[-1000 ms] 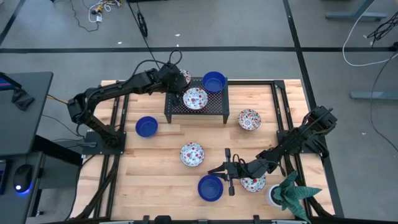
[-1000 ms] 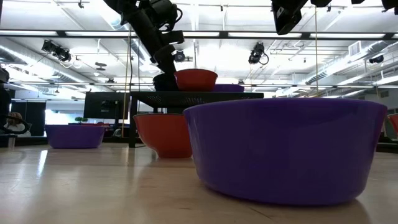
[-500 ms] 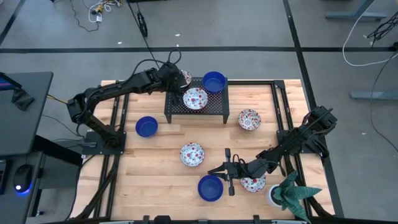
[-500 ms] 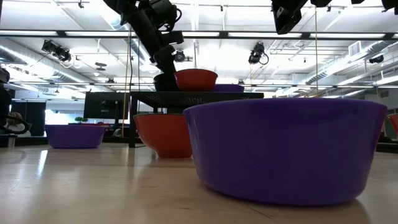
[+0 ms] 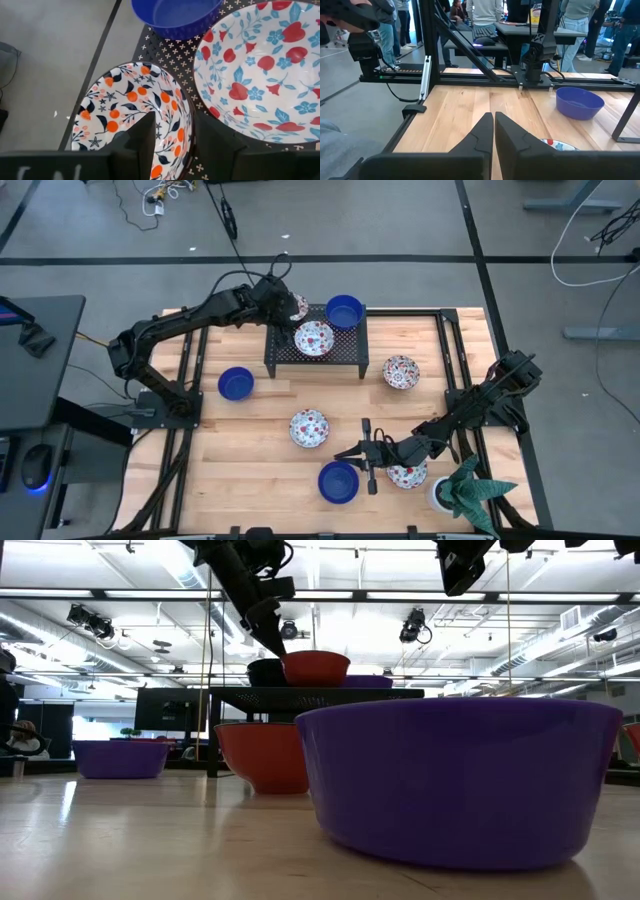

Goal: Pick & Place Mini bowls
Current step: Stack the bottom black bowl on the black bowl on the shelf

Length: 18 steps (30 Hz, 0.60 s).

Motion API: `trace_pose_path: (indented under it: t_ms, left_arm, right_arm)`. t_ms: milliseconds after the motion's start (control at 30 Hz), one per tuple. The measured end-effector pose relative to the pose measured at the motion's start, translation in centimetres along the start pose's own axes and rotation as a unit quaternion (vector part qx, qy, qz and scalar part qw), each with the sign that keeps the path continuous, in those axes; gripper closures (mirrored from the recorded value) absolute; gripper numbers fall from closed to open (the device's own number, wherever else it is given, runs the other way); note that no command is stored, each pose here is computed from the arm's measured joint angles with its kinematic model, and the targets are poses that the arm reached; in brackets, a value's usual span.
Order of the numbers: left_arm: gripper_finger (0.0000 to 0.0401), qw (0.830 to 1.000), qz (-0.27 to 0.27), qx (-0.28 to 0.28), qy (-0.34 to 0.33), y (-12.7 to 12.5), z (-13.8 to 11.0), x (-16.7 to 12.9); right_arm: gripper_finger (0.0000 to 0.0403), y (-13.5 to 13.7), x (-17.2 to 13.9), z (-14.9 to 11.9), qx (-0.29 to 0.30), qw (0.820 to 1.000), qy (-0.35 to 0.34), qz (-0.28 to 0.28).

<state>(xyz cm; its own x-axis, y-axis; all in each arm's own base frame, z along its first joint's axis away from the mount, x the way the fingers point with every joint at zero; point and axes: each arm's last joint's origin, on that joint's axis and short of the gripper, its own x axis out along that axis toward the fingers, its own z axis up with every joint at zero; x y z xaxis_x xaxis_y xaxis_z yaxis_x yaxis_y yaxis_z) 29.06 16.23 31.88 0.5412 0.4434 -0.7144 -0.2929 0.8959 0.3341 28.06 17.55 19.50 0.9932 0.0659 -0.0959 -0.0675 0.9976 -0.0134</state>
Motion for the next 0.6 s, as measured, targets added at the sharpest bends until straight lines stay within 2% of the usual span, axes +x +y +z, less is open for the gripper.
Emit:
trace_pose_path:
  t_ms: [200, 600]
  left_arm:
    - [0.0271, 1.000, 0.003, -0.001, 0.000, 0.06, -0.17, 0.20]
    - [0.0337, 1.000, 0.007, 0.004, -0.001, -0.01, -0.66, 0.68]
  right_arm:
    - [0.0383, 0.00, 0.00, 0.00, 0.000, 1.000, 0.000, 0.000]
    - [0.0383, 0.00, 0.00, 0.00, 0.000, 1.000, 0.000, 0.000]
